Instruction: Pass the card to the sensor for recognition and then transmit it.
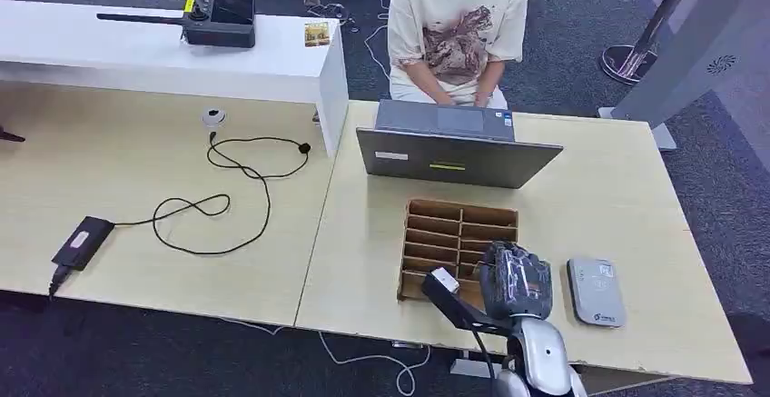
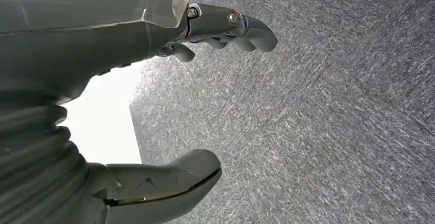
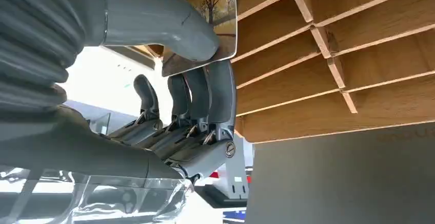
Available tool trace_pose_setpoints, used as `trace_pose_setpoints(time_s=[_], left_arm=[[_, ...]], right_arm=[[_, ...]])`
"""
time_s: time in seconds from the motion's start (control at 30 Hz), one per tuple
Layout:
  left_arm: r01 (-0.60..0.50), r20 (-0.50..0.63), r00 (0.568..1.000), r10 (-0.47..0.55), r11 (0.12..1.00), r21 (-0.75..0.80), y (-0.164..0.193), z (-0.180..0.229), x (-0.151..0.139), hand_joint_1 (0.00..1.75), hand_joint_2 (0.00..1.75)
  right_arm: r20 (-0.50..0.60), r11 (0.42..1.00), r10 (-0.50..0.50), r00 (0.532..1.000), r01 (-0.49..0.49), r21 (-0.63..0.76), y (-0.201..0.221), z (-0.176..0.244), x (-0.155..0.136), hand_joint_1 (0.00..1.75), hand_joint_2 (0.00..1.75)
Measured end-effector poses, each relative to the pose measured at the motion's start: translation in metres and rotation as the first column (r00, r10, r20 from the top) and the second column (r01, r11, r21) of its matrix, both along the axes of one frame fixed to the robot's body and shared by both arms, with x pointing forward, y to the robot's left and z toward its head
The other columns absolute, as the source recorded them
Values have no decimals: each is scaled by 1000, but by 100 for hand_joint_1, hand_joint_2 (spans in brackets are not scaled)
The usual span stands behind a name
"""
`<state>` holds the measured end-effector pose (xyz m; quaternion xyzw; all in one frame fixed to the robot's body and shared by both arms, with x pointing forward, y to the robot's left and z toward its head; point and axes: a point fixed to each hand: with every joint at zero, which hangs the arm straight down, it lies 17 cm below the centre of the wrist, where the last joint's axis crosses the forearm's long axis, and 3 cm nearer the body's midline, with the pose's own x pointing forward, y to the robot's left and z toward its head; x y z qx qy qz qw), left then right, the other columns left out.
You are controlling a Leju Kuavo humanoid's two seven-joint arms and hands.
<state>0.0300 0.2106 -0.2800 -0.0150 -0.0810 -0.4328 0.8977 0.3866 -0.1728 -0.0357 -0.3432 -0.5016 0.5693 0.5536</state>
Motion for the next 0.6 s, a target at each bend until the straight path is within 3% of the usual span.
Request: trace_pose_setpoints(time_s=[0.3,0.43,0.47,0.6], left_arm=[[0,1,1000,0,1000,0,0,0,0,0,175],[0,1,1000,0,1000,0,0,0,0,0,175],[0,1,1000,0,1000,0,0,0,0,0,175],[0,6,1000,0,1000,-3,-1,0,1,0,175]], right_arm=[[3,1000,-5,1000,5,-8,-2,0,0,134,175],[3,1000,-8,1000,8,-8,-3,0,0,157,175],[7,1000,-5,1000,5,-7,-3,1,0,171,175],[35,1000,19,999,-19,6,2,7,0,175,175]])
